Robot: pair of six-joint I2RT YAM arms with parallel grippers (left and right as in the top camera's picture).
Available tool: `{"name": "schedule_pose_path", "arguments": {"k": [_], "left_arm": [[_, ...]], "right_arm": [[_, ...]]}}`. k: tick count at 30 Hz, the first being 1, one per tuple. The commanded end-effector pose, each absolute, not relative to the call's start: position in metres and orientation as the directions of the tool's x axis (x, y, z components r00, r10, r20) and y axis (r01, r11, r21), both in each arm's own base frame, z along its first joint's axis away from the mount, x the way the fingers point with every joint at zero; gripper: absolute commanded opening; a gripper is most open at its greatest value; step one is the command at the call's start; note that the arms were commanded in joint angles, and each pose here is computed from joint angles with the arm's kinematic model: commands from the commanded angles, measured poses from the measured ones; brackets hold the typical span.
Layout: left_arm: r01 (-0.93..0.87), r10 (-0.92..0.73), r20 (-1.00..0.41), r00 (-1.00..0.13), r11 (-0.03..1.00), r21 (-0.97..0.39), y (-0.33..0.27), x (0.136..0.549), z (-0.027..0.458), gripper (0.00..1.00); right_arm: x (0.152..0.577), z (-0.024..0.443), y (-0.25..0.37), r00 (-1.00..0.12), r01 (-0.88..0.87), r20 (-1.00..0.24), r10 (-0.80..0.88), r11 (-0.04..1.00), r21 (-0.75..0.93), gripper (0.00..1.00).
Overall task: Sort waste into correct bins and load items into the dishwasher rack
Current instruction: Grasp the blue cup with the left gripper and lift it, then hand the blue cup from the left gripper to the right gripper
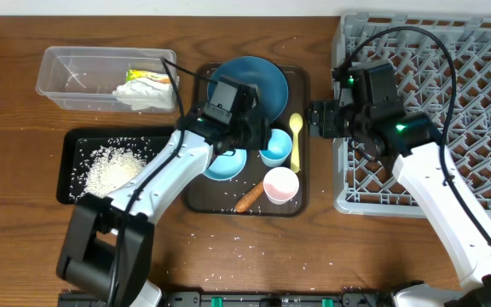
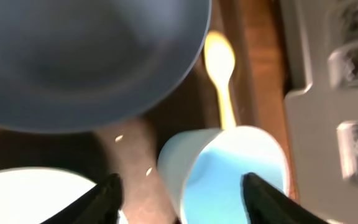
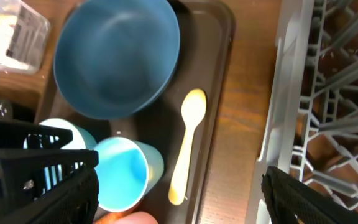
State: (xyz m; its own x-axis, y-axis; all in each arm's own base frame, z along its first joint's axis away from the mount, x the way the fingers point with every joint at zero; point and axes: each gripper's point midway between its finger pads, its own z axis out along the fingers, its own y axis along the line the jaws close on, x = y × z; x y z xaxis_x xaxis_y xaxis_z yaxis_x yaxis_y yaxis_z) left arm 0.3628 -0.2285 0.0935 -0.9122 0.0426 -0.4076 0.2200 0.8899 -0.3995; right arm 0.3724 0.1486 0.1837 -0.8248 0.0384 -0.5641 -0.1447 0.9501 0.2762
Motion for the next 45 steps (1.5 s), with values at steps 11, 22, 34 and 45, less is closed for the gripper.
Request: {"name": "schedule_pose_path", "arguments": {"k": [11, 22, 34, 45], "left_arm": [[0.279, 0.128, -0.377, -0.917, 0.883, -0.378, -0.244, 0.352, 0.074, 0.28], [0.211, 0.036, -0.402, -0.915, 0.892, -0.4, -0.231, 0.37, 0.09, 0.06], [0.265, -0.221, -0.415, -0.882, 0.495, -0.828, -0.167, 0.388, 0.251, 0.06], [0.317, -0.16, -0.359, -0.92, 0.238, -0.918, -0.158, 0.364, 0.289, 0.06]], "right_arm": [[0.372, 0.184, 0.145, -0.829, -0.137, -0.559, 0.037, 0.954, 0.266, 0.82], [0.372, 0.184, 0.145, -0.829, -0.137, -0.558, 0.037, 0.954, 0.267, 0.82], [0.381, 0.247, 0.218, -0.622, -0.613, -0.776, -0.109, 0.685, 0.395, 0.99], [0.352, 0.312, 0.258, -0.351, -0.922, -0.933, -0.081, 0.203, 0.329, 0.99]]}}
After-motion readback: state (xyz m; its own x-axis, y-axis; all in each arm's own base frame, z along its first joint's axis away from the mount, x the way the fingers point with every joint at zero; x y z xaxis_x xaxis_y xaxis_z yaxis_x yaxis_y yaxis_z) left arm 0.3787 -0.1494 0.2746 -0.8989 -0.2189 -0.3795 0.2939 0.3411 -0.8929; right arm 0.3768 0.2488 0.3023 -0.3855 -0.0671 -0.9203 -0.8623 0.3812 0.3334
